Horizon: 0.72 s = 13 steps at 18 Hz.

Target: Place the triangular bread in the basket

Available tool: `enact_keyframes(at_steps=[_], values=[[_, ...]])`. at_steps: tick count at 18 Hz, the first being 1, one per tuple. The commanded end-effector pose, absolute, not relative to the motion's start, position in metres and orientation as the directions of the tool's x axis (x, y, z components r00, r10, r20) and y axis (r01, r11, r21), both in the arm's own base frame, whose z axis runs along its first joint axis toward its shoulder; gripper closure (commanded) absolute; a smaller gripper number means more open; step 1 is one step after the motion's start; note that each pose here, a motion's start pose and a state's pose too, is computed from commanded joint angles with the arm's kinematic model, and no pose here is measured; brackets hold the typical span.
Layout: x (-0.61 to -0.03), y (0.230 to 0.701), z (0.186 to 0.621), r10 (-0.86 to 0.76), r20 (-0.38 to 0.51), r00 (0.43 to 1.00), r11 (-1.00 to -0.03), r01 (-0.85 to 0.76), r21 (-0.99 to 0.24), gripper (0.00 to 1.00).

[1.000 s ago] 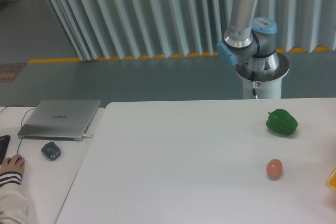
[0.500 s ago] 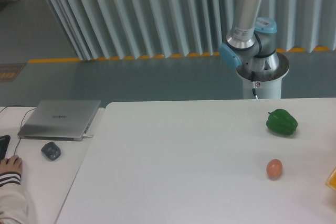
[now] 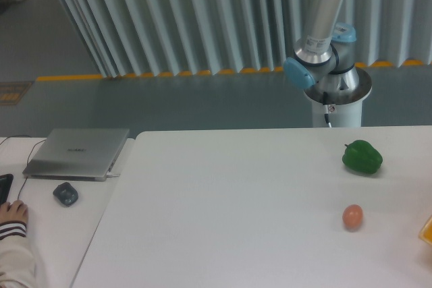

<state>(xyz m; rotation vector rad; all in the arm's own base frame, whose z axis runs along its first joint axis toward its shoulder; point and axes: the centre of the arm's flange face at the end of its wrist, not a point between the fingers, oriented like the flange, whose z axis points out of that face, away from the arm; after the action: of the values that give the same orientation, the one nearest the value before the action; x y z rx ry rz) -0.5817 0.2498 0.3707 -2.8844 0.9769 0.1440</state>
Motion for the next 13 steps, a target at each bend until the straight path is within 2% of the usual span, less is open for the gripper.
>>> enact_keyframes(at_steps=[1,7,9,13], values=[[-0.583,0.249,0.371,-0.599,-0.120,0.791,-0.792,-0.608,-0.057,0.00],[-0.581,0.258,0.376,-0.574,-0.160,0.803,-0.798,-0.592,-0.112,0.00],[-0.574,0.274,0.382,-0.572,-0.188,0.798,-0.784,-0.600,-0.160,0.00],[-0.566,0.303,0.397,-0.522,-0.199,0.829,-0.814,-0.555,-0.174,0.00]])
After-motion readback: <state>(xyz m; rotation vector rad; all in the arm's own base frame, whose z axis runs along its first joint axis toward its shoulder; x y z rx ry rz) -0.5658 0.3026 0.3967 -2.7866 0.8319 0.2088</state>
